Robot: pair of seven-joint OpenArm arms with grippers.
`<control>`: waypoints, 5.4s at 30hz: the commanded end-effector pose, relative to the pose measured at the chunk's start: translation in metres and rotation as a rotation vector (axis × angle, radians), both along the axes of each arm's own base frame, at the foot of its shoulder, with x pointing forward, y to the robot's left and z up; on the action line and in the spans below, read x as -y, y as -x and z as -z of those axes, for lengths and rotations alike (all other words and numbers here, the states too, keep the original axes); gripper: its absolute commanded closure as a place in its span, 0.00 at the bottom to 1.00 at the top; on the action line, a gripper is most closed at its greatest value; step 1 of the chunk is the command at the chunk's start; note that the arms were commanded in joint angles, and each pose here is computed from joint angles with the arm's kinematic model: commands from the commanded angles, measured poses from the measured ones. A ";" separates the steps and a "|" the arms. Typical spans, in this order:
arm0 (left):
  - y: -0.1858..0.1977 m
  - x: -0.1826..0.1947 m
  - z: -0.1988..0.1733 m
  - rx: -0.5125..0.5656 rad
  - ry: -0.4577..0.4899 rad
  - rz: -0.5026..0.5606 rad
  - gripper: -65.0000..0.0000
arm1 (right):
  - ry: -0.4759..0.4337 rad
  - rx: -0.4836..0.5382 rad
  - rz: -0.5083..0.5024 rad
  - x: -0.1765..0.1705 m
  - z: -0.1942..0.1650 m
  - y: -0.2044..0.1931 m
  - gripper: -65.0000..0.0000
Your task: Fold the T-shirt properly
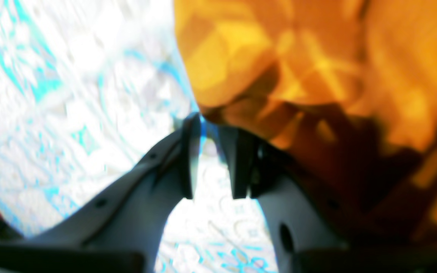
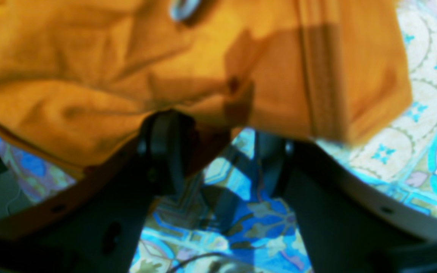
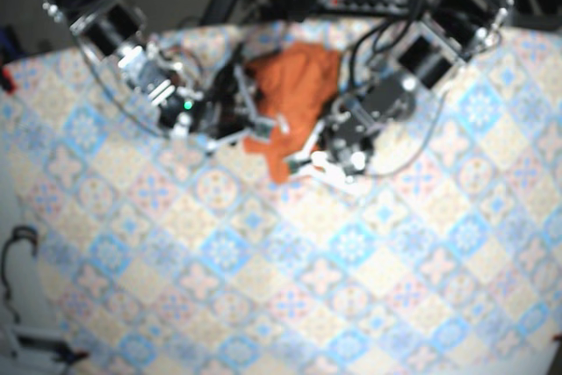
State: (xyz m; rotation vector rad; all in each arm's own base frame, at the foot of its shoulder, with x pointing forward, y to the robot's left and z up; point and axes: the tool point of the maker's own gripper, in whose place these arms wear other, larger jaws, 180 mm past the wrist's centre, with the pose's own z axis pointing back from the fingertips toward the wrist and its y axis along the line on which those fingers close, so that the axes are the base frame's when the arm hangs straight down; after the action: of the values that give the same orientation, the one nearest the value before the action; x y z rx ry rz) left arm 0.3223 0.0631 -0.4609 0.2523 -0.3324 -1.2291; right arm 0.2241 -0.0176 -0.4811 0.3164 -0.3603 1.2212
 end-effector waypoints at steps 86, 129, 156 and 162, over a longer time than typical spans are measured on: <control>0.078 -0.108 -0.050 0.109 0.069 -0.222 0.80 | 0.051 0.089 0.625 0.129 0.010 -0.041 0.87; 0.079 -0.107 -0.048 0.102 0.078 -0.224 0.80 | -0.011 0.137 0.165 -0.001 -0.021 -0.001 0.87; 0.067 -0.223 -0.093 0.241 -0.061 -0.467 0.79 | 0.172 0.229 0.960 0.233 -0.046 0.013 0.66; 0.143 -0.320 -0.106 0.179 -0.249 -0.610 0.79 | 0.345 0.189 1.134 0.312 -0.054 0.095 0.66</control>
State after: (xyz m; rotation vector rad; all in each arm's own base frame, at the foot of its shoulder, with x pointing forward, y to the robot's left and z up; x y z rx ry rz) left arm 0.1768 0.3796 -0.3630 0.6083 -0.2137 -0.6268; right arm 0.1336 -0.3179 -0.4334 -0.2585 -0.4070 0.1687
